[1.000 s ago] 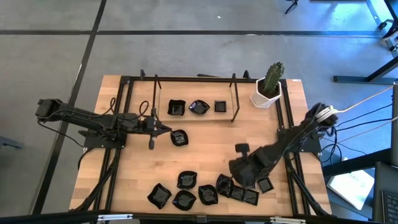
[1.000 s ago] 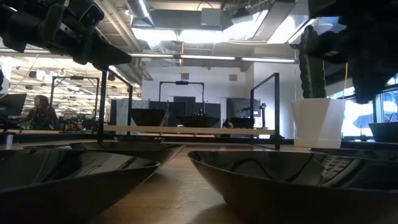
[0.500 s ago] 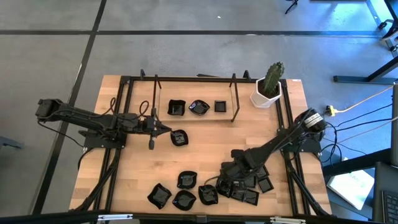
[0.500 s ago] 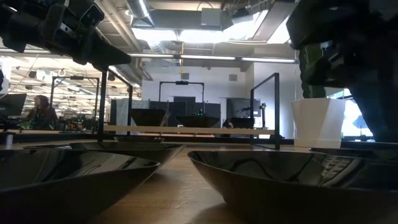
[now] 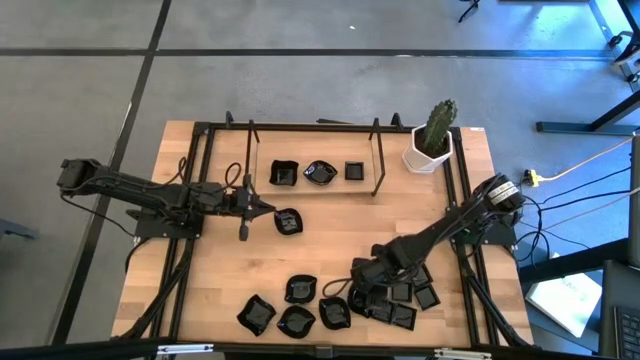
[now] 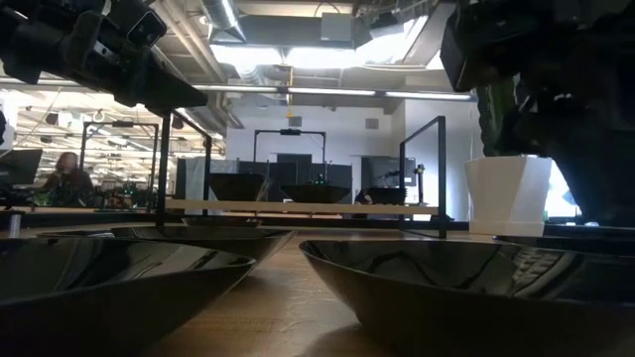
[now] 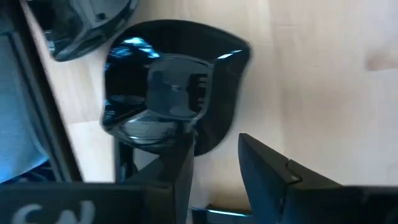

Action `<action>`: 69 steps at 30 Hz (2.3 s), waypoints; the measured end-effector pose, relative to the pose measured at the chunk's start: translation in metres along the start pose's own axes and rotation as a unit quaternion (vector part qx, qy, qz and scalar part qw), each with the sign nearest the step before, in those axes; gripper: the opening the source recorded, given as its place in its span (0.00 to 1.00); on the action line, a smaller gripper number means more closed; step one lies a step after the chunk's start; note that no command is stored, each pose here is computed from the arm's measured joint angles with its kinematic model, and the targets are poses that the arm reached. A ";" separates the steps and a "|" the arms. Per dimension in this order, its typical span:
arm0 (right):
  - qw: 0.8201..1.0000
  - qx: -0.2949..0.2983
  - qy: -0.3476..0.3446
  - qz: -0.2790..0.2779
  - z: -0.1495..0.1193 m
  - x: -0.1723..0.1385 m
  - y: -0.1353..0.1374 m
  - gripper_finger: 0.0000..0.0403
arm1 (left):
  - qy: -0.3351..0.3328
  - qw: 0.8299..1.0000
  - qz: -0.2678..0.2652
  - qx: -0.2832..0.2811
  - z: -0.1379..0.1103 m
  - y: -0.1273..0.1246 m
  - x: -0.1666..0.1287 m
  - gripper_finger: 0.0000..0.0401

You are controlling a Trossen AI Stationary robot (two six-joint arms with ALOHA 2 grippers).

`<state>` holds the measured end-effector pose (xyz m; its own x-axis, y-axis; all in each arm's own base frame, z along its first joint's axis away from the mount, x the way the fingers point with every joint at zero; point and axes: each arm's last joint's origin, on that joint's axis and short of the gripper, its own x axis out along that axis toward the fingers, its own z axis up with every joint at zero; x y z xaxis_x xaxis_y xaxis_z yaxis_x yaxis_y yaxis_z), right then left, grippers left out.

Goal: Pick & Place Mini shaped plates
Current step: Stack the leaf-shaped plate on the top of the leaf-shaped plate on the shelf

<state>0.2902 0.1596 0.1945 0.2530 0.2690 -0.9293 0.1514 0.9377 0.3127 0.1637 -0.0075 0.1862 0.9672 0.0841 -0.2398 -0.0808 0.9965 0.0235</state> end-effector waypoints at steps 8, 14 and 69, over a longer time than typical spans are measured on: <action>1.000 0.011 0.005 0.002 0.000 0.013 -0.002 0.32 | 0.000 1.000 0.000 0.000 0.000 0.000 0.000 0.03; 0.999 0.008 0.036 -0.005 0.000 0.033 -0.006 0.32 | 0.001 1.000 0.000 0.000 0.000 0.000 0.000 0.02; 0.793 -0.484 -0.062 -0.365 0.171 -0.170 -0.155 0.00 | 0.010 1.000 0.003 0.016 -0.002 0.000 0.000 0.01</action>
<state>0.3869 -0.0689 0.3371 0.5361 -0.3908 -0.7483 -0.4890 0.5787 -0.6526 0.1632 -0.0073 0.1843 0.9615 0.0914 -0.2591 -0.0795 0.9953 0.0560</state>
